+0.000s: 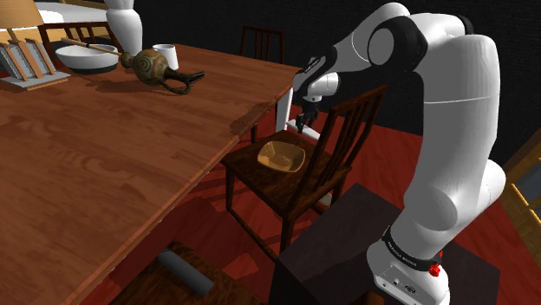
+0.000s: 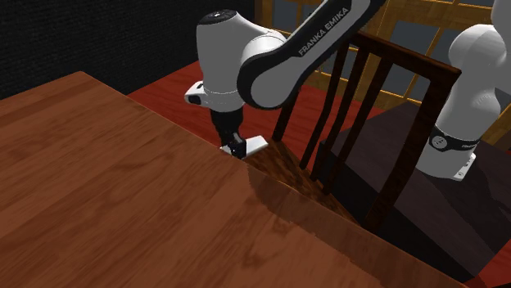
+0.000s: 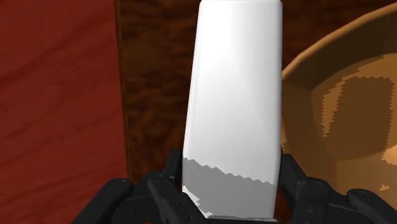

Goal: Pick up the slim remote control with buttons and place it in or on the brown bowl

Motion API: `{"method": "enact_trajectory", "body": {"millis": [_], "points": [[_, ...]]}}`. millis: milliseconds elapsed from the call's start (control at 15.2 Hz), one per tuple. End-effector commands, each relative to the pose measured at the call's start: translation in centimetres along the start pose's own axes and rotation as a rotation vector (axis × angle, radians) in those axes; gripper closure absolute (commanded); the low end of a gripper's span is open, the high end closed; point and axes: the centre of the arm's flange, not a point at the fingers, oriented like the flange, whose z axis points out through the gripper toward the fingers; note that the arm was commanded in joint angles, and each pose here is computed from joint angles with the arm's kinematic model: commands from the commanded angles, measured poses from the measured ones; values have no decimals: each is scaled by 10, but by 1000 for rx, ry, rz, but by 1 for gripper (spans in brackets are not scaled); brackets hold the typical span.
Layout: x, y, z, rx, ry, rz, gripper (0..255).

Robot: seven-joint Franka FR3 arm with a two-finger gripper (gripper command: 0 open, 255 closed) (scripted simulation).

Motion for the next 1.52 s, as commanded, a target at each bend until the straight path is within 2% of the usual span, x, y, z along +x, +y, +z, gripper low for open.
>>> {"method": "enact_trajectory", "body": {"millis": [0,660,1452], "points": [[-1,-20,-1,0,0,0,255],[-12,-158,-2,0,0,0,255],[-12,-158,61,0,0,0,255]]}}
